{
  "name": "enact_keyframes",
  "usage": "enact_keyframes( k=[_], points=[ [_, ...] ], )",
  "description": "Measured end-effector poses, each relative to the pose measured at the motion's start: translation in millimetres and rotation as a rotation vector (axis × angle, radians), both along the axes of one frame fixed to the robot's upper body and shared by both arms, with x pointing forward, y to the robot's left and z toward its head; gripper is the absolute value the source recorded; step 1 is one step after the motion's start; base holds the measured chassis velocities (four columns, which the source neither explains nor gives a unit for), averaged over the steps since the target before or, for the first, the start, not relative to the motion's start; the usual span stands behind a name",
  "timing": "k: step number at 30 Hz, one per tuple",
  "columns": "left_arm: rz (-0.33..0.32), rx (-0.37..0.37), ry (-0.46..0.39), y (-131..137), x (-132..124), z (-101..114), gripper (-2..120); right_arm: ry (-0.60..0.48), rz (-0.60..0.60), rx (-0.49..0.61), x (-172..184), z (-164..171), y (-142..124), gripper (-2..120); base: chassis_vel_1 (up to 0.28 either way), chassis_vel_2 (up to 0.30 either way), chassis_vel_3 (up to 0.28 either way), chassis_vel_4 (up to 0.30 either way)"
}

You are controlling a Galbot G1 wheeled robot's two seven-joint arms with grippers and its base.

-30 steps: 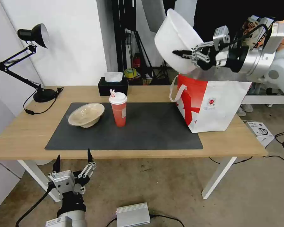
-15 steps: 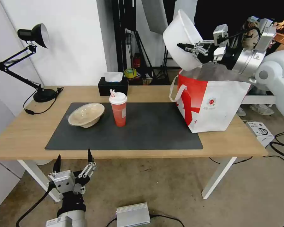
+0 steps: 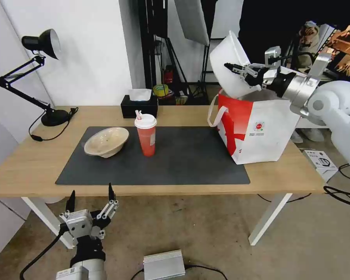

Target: Pick up the trash from the table and place it into the takeout bag.

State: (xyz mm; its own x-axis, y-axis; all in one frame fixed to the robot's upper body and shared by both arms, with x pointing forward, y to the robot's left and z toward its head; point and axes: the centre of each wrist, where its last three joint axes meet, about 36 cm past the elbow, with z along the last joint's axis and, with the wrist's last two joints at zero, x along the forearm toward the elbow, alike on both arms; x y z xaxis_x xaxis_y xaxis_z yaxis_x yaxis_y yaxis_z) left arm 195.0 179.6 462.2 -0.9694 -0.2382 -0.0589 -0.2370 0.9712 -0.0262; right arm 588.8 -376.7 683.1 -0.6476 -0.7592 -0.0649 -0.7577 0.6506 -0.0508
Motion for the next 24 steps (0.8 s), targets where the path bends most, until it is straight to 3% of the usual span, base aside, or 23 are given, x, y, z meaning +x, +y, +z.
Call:
enact_keyframes(
  k=[24],
  points=[
    [0.0, 0.0, 0.001, 0, -2, 2, 100, 0.02, -0.065, 0.045, 0, -25, -10, 0, 0.0, 0.0, 0.0, 0.0]
  ],
)
